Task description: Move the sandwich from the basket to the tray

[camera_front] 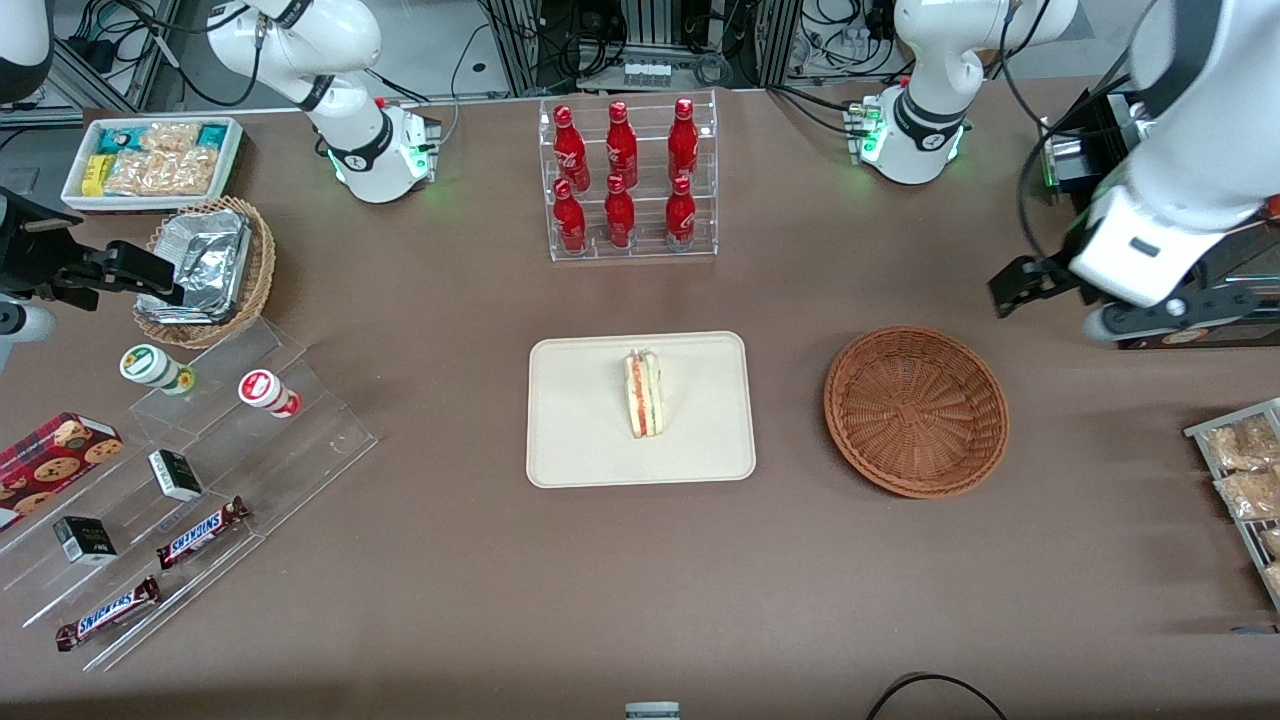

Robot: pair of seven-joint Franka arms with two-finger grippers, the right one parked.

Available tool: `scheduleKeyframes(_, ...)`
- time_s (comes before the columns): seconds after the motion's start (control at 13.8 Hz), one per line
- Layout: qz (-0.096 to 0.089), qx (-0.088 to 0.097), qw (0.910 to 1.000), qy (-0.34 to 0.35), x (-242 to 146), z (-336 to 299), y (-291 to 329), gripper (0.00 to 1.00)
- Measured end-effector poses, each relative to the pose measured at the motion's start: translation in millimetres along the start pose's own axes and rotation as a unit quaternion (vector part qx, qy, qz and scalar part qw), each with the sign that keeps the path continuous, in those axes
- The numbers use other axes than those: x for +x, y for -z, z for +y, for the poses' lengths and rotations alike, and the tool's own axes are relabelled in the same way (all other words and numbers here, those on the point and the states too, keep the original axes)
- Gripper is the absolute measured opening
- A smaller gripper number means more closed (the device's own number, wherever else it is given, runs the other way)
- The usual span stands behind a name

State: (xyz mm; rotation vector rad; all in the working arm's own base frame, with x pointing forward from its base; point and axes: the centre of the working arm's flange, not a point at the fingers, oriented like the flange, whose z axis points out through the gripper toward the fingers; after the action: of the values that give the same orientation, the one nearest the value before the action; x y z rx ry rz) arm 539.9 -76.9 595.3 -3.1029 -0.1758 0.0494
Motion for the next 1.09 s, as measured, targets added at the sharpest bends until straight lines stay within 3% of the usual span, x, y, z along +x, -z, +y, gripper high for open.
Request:
scheduleKeyframes(0.44,-0.003,-0.002,0.9991,-0.042,-0.1,-23.6,-0.7,1.00)
scheduleKeyframes(1.09,0.020,-0.008,0.9957,-0.090,23.6,-37.3,20.2,1.00)
